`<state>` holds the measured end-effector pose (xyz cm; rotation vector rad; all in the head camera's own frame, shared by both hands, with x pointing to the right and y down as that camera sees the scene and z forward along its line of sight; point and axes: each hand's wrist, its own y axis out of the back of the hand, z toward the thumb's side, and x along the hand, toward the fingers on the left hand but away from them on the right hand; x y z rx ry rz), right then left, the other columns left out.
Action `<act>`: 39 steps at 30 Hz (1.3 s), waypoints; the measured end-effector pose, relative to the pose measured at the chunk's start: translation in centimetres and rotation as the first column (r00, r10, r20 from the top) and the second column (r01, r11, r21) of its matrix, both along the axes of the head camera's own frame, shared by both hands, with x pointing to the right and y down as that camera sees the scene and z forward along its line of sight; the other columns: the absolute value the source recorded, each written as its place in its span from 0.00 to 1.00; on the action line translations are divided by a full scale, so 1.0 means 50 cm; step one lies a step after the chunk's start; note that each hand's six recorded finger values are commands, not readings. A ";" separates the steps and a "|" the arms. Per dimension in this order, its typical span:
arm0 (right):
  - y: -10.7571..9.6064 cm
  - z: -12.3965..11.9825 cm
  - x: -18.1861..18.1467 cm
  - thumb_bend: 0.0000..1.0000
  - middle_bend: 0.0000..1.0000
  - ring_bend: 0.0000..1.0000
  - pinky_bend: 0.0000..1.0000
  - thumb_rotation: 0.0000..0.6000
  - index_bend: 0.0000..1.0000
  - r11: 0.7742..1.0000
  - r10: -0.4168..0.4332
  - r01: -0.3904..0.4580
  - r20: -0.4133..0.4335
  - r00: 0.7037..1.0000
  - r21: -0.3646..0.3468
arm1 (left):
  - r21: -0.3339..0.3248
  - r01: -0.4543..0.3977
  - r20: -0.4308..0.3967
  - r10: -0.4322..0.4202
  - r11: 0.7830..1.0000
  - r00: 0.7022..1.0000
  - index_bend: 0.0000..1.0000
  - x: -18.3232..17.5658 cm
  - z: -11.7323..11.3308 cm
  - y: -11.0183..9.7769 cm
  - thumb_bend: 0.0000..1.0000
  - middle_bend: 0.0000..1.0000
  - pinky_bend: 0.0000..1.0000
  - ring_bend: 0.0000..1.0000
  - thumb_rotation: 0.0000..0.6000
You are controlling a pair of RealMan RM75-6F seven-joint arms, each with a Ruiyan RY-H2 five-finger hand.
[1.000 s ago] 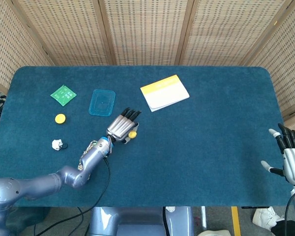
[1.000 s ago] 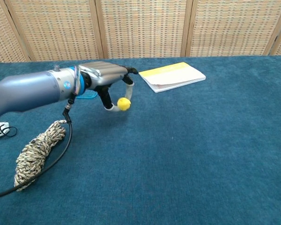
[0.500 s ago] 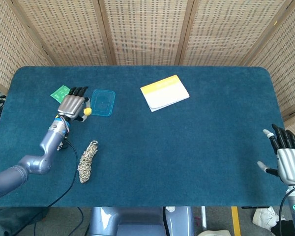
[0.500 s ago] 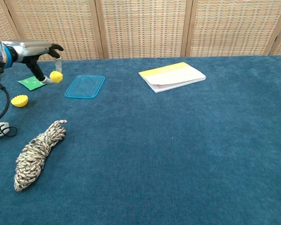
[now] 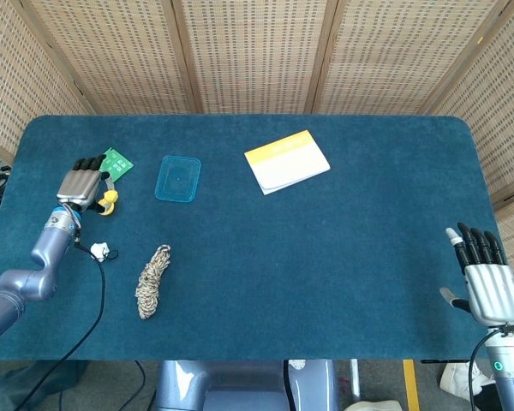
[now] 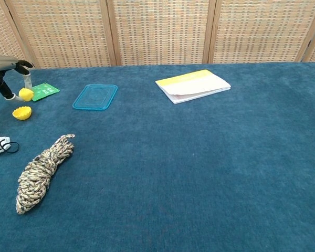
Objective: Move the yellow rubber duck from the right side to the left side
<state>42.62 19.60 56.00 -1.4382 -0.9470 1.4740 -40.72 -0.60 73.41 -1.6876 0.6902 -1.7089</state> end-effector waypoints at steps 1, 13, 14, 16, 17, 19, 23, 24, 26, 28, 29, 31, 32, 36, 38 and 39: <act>0.000 0.001 0.000 0.00 0.00 0.00 0.00 1.00 0.00 1.000 0.001 -0.001 -0.001 1.000 0.000 | -0.005 0.001 0.005 -0.001 1.000 1.000 0.57 -0.007 0.004 0.002 0.33 0.00 0.00 0.00 1.00; -0.002 0.008 -0.002 0.00 0.00 0.00 0.00 1.00 0.00 1.000 0.009 -0.009 -0.005 1.000 -0.004 | -0.044 0.028 0.028 -0.027 0.999 0.999 0.56 -0.040 0.036 0.021 0.33 0.00 0.00 0.00 1.00; -0.002 0.008 -0.001 0.00 0.00 0.00 0.00 1.00 0.00 1.000 0.010 -0.010 -0.005 1.000 -0.005 | -0.045 0.030 0.028 -0.029 0.999 0.999 0.56 -0.041 0.038 0.021 0.33 0.00 0.00 0.00 1.00; -0.004 0.007 0.000 0.00 0.00 0.00 0.00 1.00 0.00 1.000 0.014 -0.014 -0.008 1.000 -0.002 | -0.047 0.037 0.027 -0.035 0.998 0.999 0.56 -0.043 0.041 0.022 0.33 0.00 0.00 0.00 1.00; -0.004 0.006 0.000 0.00 0.00 0.00 0.00 1.00 0.00 1.000 0.015 -0.015 -0.008 1.000 -0.001 | -0.048 0.039 0.026 -0.038 0.998 0.999 0.56 -0.043 0.042 0.022 0.33 0.00 0.00 0.00 1.00; -0.005 0.005 0.001 0.00 0.00 0.00 0.00 1.00 0.00 1.000 0.017 -0.017 -0.007 1.000 0.000 | -0.053 0.045 0.022 -0.044 0.998 0.999 0.56 -0.042 0.046 0.023 0.33 0.00 0.00 0.00 1.00; -0.006 0.005 0.002 0.00 0.00 0.00 0.00 1.00 0.00 1.000 0.020 -0.020 -0.006 1.000 0.001 | -0.064 0.046 0.029 -0.044 0.997 0.999 0.56 -0.044 0.052 0.025 0.33 0.00 0.00 0.00 1.00; -0.006 0.004 0.003 0.00 0.00 0.00 0.00 1.00 0.00 1.000 0.020 -0.020 -0.007 1.000 0.001 | -0.066 0.046 0.031 -0.044 0.997 0.999 0.56 -0.045 0.053 0.026 0.33 0.00 0.00 0.00 1.00; -0.006 0.004 0.003 0.00 0.00 0.00 0.00 1.00 0.00 1.000 0.021 -0.021 -0.006 1.000 0.001 | -0.067 0.050 0.038 -0.047 0.996 0.998 0.55 -0.049 0.054 0.026 0.33 0.00 0.00 0.00 1.00; -0.006 0.004 0.003 0.00 0.00 0.00 0.00 1.00 0.00 1.000 0.022 -0.022 -0.005 1.000 0.001 | -0.068 0.058 0.040 -0.056 0.996 0.998 0.55 -0.053 0.055 0.026 0.33 0.00 0.00 0.00 1.00; -0.006 0.003 0.003 0.00 0.00 0.00 0.00 1.00 0.00 1.000 0.022 -0.022 -0.004 1.000 0.002 | -0.068 0.061 0.040 -0.059 0.996 0.997 0.54 -0.054 0.056 0.026 0.33 0.00 0.00 0.00 1.00; -0.006 0.003 0.003 0.00 0.00 0.00 0.00 1.00 0.00 1.000 0.022 -0.022 -0.004 1.000 0.002 | -0.069 0.065 0.043 -0.062 0.996 0.997 0.54 -0.056 0.056 0.026 0.33 0.00 0.00 0.00 1.00; -0.006 0.003 0.002 0.00 0.00 0.00 0.00 1.00 0.01 1.000 0.022 -0.022 -0.004 1.000 0.002 | -0.069 0.066 0.044 -0.063 0.995 0.997 0.53 -0.058 0.056 0.026 0.33 0.00 0.00 0.00 1.00; -0.006 0.004 0.001 0.00 0.00 0.00 0.00 1.00 0.01 1.000 0.021 -0.021 -0.004 1.000 0.000 | -0.068 0.069 0.040 -0.067 0.995 0.997 0.35 -0.059 0.057 0.028 0.32 0.00 0.00 0.00 1.00; -0.006 0.003 0.001 0.00 0.00 0.00 0.00 1.00 0.02 1.000 0.021 -0.021 -0.003 1.000 0.002 | -0.065 0.070 0.035 -0.068 0.995 0.997 0.25 -0.060 0.056 0.028 0.31 0.00 0.00 0.00 1.00; -0.006 0.002 0.000 0.00 0.00 0.00 0.00 1.00 0.02 1.000 0.022 -0.022 -0.002 1.000 0.004 | -0.063 0.070 0.032 -0.068 0.996 0.997 0.21 -0.060 0.055 0.028 0.30 0.00 0.00 0.00 1.00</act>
